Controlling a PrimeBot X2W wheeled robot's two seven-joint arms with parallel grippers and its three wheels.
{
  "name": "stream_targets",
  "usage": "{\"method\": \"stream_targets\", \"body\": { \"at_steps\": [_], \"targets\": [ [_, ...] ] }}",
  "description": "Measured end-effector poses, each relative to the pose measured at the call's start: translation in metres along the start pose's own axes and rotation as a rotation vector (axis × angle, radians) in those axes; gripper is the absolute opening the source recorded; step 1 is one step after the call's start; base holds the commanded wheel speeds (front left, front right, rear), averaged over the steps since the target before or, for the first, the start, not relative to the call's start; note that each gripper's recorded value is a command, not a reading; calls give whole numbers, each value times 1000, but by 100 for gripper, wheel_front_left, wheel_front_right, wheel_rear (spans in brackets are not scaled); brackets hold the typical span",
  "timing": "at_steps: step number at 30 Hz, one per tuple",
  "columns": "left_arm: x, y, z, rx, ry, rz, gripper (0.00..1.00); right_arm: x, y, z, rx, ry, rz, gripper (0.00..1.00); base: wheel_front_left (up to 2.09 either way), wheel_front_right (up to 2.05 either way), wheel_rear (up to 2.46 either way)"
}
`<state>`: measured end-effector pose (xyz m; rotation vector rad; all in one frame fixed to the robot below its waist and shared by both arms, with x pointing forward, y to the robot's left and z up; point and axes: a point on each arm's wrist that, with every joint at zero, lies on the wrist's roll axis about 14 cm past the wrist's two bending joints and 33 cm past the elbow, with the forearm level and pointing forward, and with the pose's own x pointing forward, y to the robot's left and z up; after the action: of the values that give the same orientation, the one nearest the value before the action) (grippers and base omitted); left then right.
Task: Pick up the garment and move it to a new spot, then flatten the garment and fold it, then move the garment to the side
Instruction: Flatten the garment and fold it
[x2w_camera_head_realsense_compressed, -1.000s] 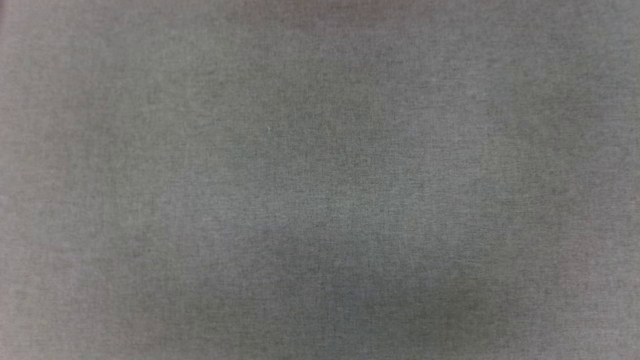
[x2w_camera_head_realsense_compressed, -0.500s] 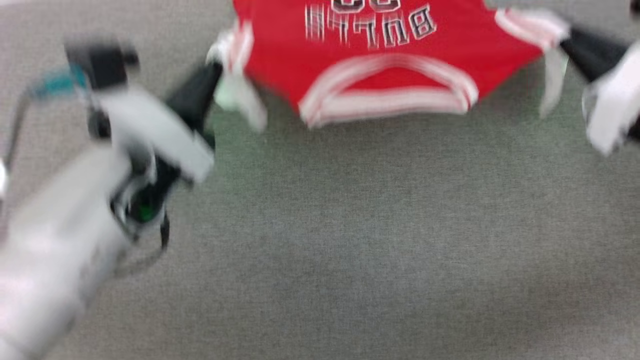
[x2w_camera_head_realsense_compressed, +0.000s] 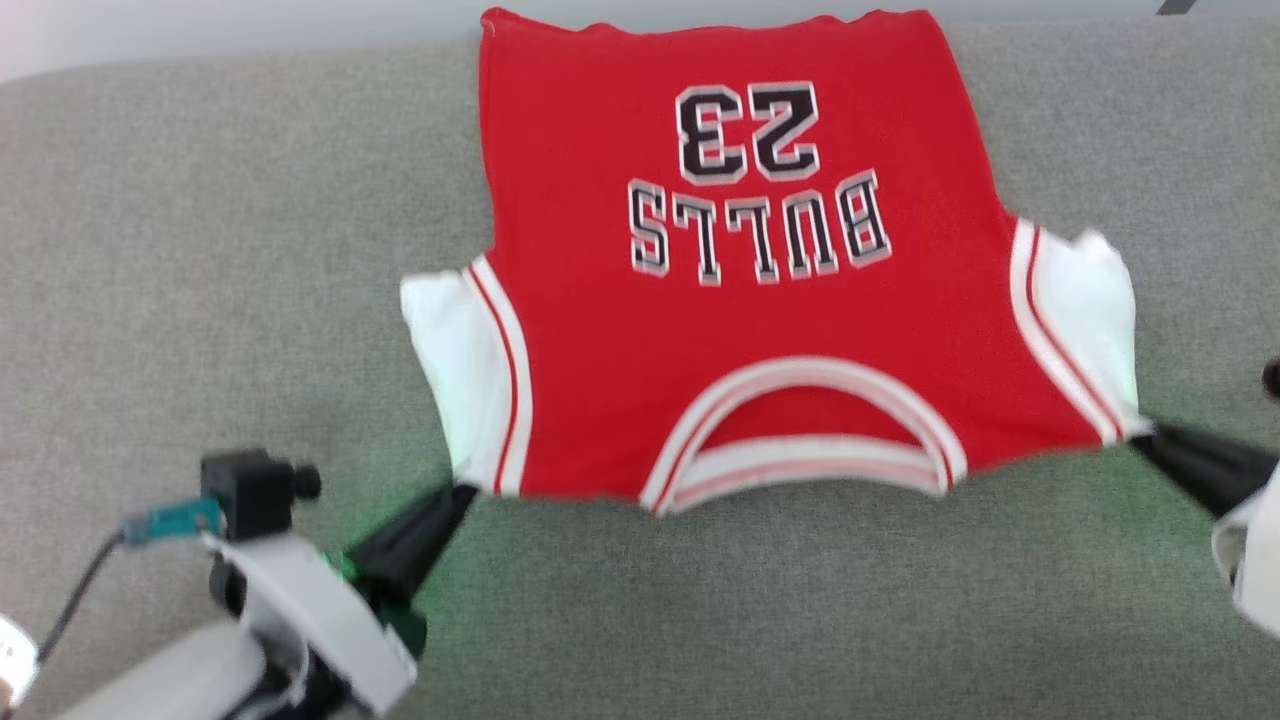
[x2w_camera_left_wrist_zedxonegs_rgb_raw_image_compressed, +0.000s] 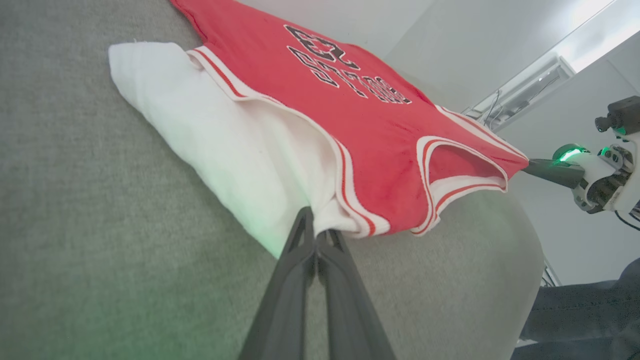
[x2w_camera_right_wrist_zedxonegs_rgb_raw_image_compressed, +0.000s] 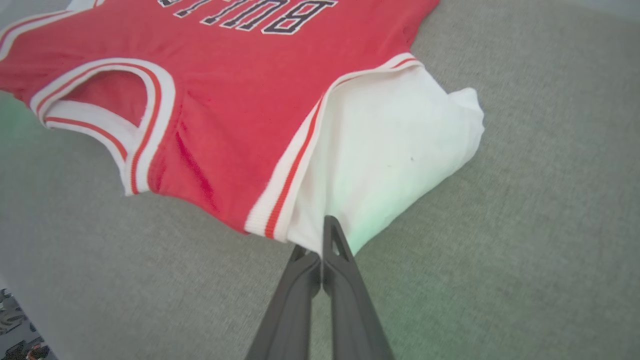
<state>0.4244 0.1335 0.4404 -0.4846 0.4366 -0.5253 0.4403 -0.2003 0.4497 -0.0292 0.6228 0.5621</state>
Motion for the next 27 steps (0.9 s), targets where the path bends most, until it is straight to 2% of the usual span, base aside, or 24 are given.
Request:
{"method": "stream_targets", "body": {
  "at_steps": [8, 14, 23, 27],
  "targets": [
    [-41, -17, -35, 17, 116, -1, 0, -33, 32, -56, 76, 164, 62, 0, 0, 0, 0],
    [-65, -29, -51, -30, 182, -11, 0, -56, 57, -92, 133, 296, 115, 0, 0, 0, 0],
    [-62, -34, -64, -63, 209, -21, 0, -56, 60, -77, 109, 255, 77, 0, 0, 0, 0],
    [-56, -28, -78, -49, 258, -11, 0, -51, 64, -84, 109, 301, 69, 0, 0, 0, 0]
  ]
}}
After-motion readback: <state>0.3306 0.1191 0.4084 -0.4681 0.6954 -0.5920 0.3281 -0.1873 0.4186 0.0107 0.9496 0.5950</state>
